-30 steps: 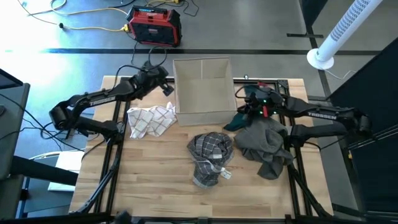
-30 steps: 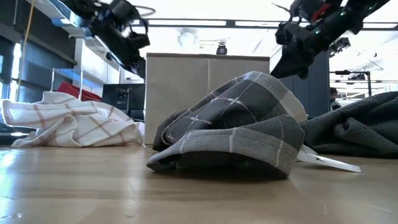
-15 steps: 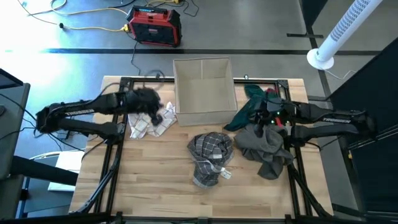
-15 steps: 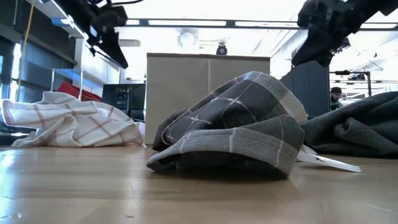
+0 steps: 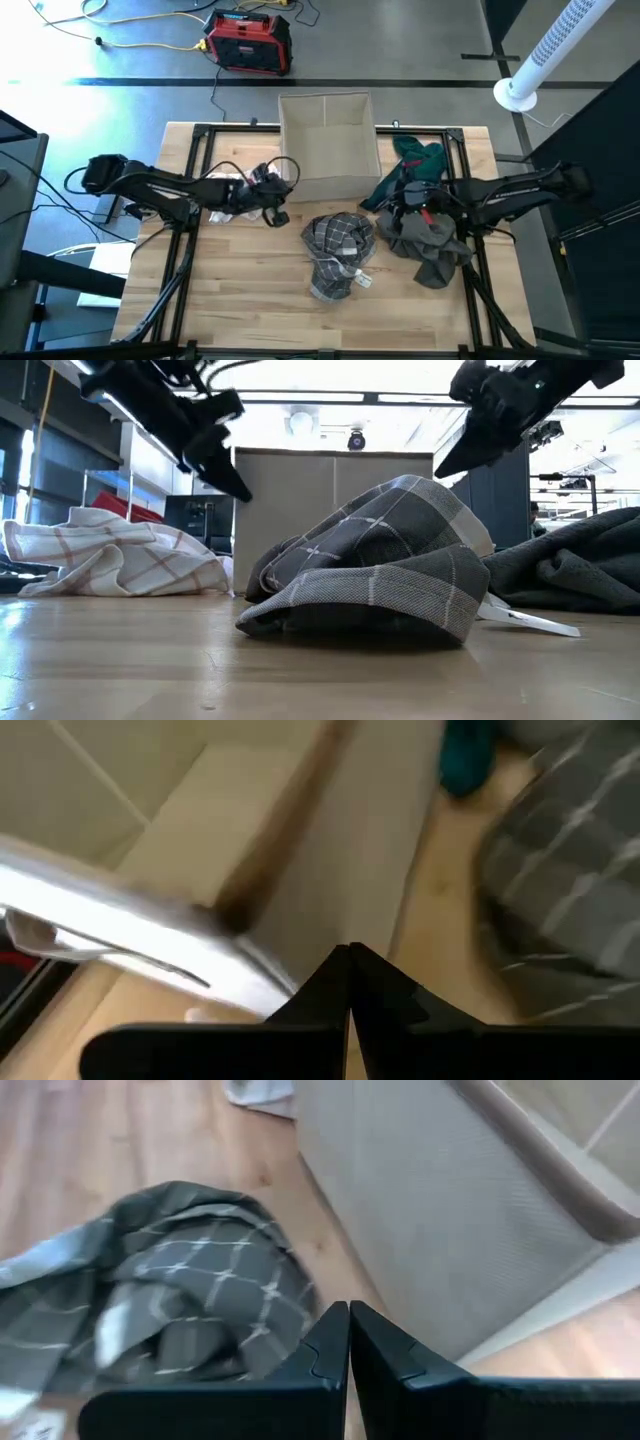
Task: Fold towel
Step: Move the white laundry bin to the top center of the table
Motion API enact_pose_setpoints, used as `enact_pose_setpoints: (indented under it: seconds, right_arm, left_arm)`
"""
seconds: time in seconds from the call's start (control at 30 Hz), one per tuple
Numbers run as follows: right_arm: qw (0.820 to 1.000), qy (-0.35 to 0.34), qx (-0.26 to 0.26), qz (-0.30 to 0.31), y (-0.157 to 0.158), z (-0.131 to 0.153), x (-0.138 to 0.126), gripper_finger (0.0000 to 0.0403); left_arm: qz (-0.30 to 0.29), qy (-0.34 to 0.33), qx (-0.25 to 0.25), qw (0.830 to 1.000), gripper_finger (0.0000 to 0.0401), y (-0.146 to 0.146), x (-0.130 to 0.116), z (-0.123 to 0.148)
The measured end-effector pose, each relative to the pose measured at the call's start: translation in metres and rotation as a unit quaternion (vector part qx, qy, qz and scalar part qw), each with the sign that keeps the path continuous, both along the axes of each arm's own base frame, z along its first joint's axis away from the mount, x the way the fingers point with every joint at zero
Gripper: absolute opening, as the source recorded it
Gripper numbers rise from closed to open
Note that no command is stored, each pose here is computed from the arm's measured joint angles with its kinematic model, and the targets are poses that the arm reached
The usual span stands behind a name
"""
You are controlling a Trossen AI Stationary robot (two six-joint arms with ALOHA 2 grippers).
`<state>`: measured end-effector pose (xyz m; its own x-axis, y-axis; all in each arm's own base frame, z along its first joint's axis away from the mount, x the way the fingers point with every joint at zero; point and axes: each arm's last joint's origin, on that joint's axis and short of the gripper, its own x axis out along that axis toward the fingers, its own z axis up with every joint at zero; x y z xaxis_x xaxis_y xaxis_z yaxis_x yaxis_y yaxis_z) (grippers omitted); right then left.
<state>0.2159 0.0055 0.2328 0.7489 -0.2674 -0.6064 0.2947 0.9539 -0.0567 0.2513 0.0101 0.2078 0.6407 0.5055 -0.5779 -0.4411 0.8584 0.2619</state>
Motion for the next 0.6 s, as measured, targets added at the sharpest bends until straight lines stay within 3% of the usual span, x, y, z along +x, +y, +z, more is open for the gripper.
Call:
enact_pose_setpoints:
  seconds: [0.23, 0.33, 0.43, 0.6]
  right_arm:
    - [0.997, 0.011, -0.071, -0.039, -0.005, -0.008, 0.011, 0.0]
    - [0.996, 0.011, -0.074, -0.042, -0.009, -0.009, 0.013, 0.0]
    - [0.996, 0.013, -0.078, -0.051, -0.012, -0.009, 0.013, 0.0]
    - [0.993, 0.014, -0.095, -0.075, -0.021, -0.008, 0.013, 0.0]
  left_arm:
    - [0.034, 0.038, 0.056, 0.997, 0.0, 0.026, -0.003, 0.0]
    - [0.028, 0.026, 0.03, 0.999, 0.0, 0.034, -0.004, 0.001]
    - [-0.016, -0.007, -0.011, 1.0, 0.0, 0.033, 0.001, 0.004]
    - [-0.021, -0.015, -0.011, 1.0, 0.0, 0.031, 0.002, 0.005]
